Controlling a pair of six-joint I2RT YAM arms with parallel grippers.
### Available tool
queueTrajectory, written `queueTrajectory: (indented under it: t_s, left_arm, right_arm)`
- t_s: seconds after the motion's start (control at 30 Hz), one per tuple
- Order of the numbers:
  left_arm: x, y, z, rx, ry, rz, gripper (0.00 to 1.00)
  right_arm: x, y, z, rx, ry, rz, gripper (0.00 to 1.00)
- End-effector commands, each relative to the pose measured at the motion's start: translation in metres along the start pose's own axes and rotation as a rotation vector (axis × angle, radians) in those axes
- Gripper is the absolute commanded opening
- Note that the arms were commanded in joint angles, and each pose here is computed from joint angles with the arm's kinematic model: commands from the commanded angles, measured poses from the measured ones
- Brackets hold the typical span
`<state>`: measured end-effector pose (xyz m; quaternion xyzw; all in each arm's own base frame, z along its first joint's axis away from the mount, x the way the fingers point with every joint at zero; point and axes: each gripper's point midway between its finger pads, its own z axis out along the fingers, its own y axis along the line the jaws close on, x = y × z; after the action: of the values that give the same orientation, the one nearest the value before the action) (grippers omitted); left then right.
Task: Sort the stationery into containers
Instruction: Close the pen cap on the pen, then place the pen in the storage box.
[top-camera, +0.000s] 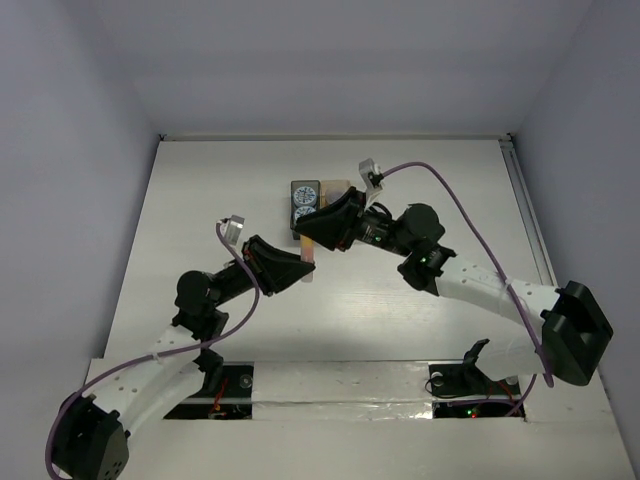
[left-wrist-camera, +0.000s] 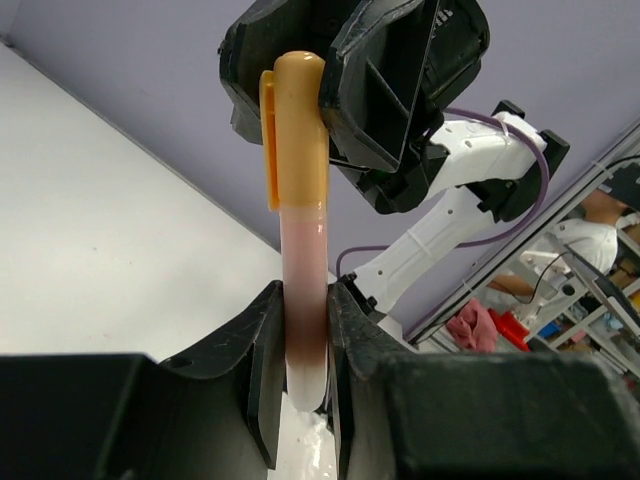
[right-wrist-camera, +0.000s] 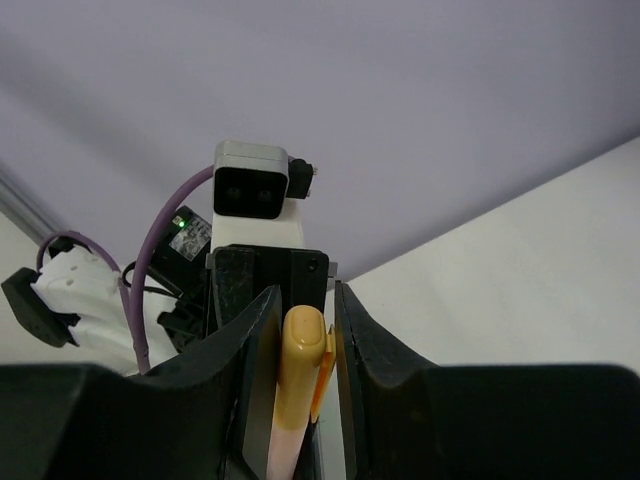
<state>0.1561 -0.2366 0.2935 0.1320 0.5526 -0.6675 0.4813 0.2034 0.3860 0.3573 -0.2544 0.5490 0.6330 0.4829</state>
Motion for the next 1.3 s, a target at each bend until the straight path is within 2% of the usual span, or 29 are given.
queueTrajectory:
  t_s: [0.0,0.2,0.33,0.37,0.43,0.47,0.5,0.63,0.67,0.73,0.83,0.87,0.9,0.97,1.07,1.1,1.13,1.17,1.2,1.23,1.27]
  left_arm:
    - [-0.071,-0.052,0.017,0.106,-0.185,0.207,0.0]
    - [-0.097,-0.05,0.019,0.067,-0.219,0.259,0.0]
    - [-0.089,-0.051,0.019,0.109,-0.198,0.217,0.0]
    - [-0.084,-0.049,0.017,0.122,-0.196,0.208,0.0]
    - [-0.071,-0.047,0.019,0.141,-0.163,0.164,0.0]
    - [-0.062,-0.041,0.018,0.134,-0.147,0.146,0.0]
    - [-0.057,-0.038,0.018,0.129,-0.135,0.132,0.0]
    - [-0.037,-0.026,0.011,0.108,-0.109,0.081,0.0]
    - [-0.03,-0.021,0.008,0.097,-0.104,0.063,0.0]
    - [-0.024,-0.019,0.005,0.096,-0.097,0.047,0.0]
    - [-0.017,-0.014,0.001,0.084,-0.09,0.035,0.0]
    - [-0.015,-0.012,0.0,0.078,-0.088,0.032,0.0]
    - [-0.012,-0.013,0.0,0.084,-0.08,0.029,0.0]
    - [-0.009,-0.009,-0.001,0.07,-0.073,0.022,0.0]
    - [-0.002,0.003,-0.003,0.024,-0.056,0.014,0.0]
    - [0.0,0.006,-0.004,0.01,-0.053,0.013,0.0]
    - [0.001,0.008,-0.005,0.001,-0.051,0.013,0.03]
    - [0.006,0.016,-0.008,-0.031,-0.042,0.007,0.11]
    - [0.01,0.02,-0.009,-0.046,-0.034,0.003,0.18]
    - [0.01,0.02,-0.011,-0.053,-0.037,0.011,0.33]
    - [0.015,0.029,-0.014,-0.089,-0.025,0.009,0.4]
  right_arm:
    - [0.08,0.008,-0.013,-0.047,0.217,0.119,0.0]
    - [0.123,0.002,-0.034,0.013,0.293,0.168,0.0]
    - [0.114,0.001,-0.041,0.052,0.258,0.15,0.0]
    - [0.107,-0.003,-0.039,0.083,0.234,0.143,0.04]
    - [0.095,-0.004,-0.035,0.11,0.207,0.129,0.25]
    - [0.089,-0.006,-0.032,0.127,0.189,0.121,0.39]
    - [0.085,-0.006,-0.031,0.136,0.183,0.121,0.44]
    - [0.072,-0.003,-0.02,0.124,0.161,0.106,0.48]
    - [0.071,-0.003,-0.017,0.121,0.162,0.106,0.54]
    - [0.069,-0.003,-0.014,0.114,0.157,0.106,0.55]
    - [0.067,-0.002,-0.011,0.101,0.14,0.105,0.52]
    - [0.066,-0.003,-0.011,0.103,0.137,0.105,0.4]
    - [0.065,-0.004,-0.009,0.107,0.129,0.105,0.35]
    - [0.063,-0.005,-0.008,0.109,0.122,0.104,0.29]
    - [0.057,-0.011,-0.006,0.142,0.088,0.109,0.1]
    - [0.053,-0.02,-0.007,0.181,0.069,0.111,0.07]
    - [0.05,-0.026,-0.009,0.205,0.058,0.116,0.05]
    - [0.047,-0.032,-0.009,0.227,0.046,0.12,0.0]
    - [0.046,-0.038,-0.01,0.243,0.045,0.126,0.0]
    - [0.039,-0.049,-0.014,0.271,0.03,0.127,0.0]
    - [0.033,-0.055,-0.014,0.285,0.021,0.125,0.0]
